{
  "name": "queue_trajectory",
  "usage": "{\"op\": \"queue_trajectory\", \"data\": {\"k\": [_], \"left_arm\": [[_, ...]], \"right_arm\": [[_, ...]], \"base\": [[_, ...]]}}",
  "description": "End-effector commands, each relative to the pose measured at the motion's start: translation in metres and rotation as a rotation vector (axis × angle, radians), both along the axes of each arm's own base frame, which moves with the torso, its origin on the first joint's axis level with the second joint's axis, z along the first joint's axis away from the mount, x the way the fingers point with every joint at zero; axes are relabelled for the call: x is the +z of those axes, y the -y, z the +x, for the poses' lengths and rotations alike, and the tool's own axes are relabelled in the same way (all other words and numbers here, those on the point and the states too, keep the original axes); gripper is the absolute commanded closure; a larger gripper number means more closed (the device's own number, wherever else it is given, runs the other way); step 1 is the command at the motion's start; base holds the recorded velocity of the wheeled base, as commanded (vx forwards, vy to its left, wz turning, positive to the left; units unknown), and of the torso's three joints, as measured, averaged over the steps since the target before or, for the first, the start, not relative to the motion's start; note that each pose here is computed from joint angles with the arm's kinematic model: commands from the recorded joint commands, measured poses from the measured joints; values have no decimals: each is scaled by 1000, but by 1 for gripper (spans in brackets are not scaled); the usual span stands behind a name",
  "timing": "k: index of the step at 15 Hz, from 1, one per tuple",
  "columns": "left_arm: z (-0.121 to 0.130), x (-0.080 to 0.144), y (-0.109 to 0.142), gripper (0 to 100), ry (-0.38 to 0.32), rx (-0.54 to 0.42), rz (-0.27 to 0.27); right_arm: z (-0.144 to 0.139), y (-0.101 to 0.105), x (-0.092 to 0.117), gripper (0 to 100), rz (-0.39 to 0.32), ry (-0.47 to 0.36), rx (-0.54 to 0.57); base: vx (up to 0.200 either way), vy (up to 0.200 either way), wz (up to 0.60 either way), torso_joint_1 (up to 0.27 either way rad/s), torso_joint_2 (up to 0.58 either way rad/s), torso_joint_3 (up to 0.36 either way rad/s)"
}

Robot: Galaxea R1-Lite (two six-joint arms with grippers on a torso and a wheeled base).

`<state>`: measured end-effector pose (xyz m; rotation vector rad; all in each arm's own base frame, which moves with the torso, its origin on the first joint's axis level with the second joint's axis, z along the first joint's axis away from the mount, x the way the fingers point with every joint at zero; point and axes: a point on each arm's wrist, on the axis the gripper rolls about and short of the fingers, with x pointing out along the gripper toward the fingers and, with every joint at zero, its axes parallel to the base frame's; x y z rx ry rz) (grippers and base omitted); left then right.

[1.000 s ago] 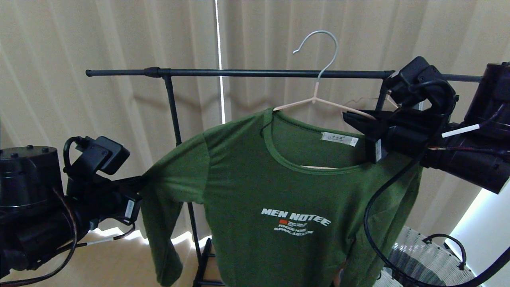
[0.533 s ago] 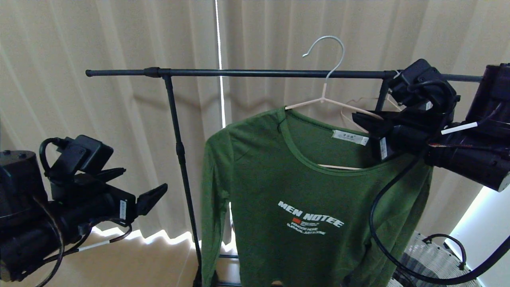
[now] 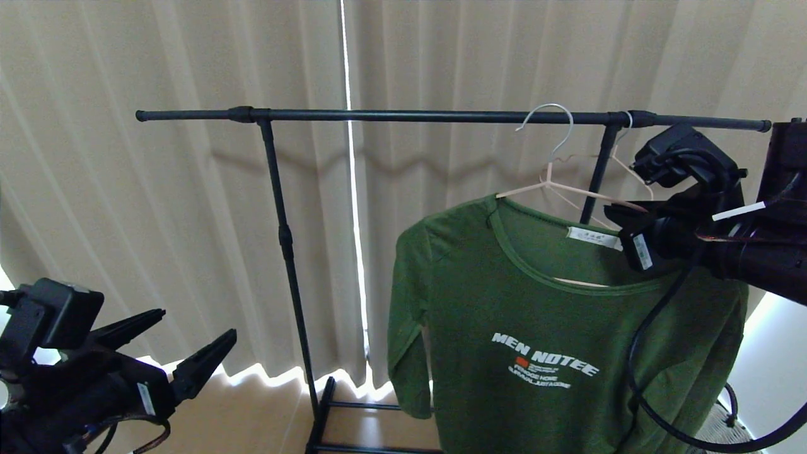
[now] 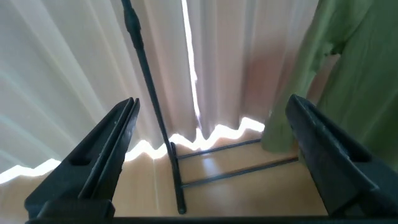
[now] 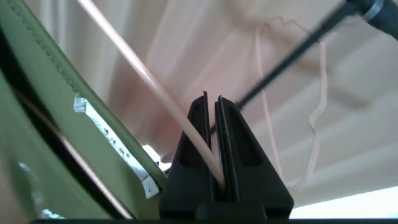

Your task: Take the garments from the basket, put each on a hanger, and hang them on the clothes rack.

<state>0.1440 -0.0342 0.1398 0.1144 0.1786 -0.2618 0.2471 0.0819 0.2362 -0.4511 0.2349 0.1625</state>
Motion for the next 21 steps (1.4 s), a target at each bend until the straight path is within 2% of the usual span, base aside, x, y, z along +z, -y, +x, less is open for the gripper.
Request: {"op": "queue_trajectory", "data": {"k": [1,4,8,10,18,21], "left_arm": [[-9,0,-1,0,25,-12,20],[-16,5,-2,0,64,-18,15],[-23,9,7,0,95,-99,2],[-24,8,11,0,85,-132,1],[-21,6,14,0,72,-148,4],[-22,7,20,0,72,-192,1]], "right_arm": [[-2,6,4,100,1,14,-29],[0,14,-3,100,-8,-9,-65],[-1,18,-2,100,-6,-5,-79],[-1,18,-3,100,-7,-8,-79],[2,17,-5,100,-10,-15,-79],[4,16,-5,100,-12,-16,-79]], "base": [[0,0,0,0,0,0],[0,0,0,0,0,0],[200,0,0,-1,4,5],[200,0,0,0,10,2],[200,0,0,5,2,2],[0,0,0,0,0,0]]}}
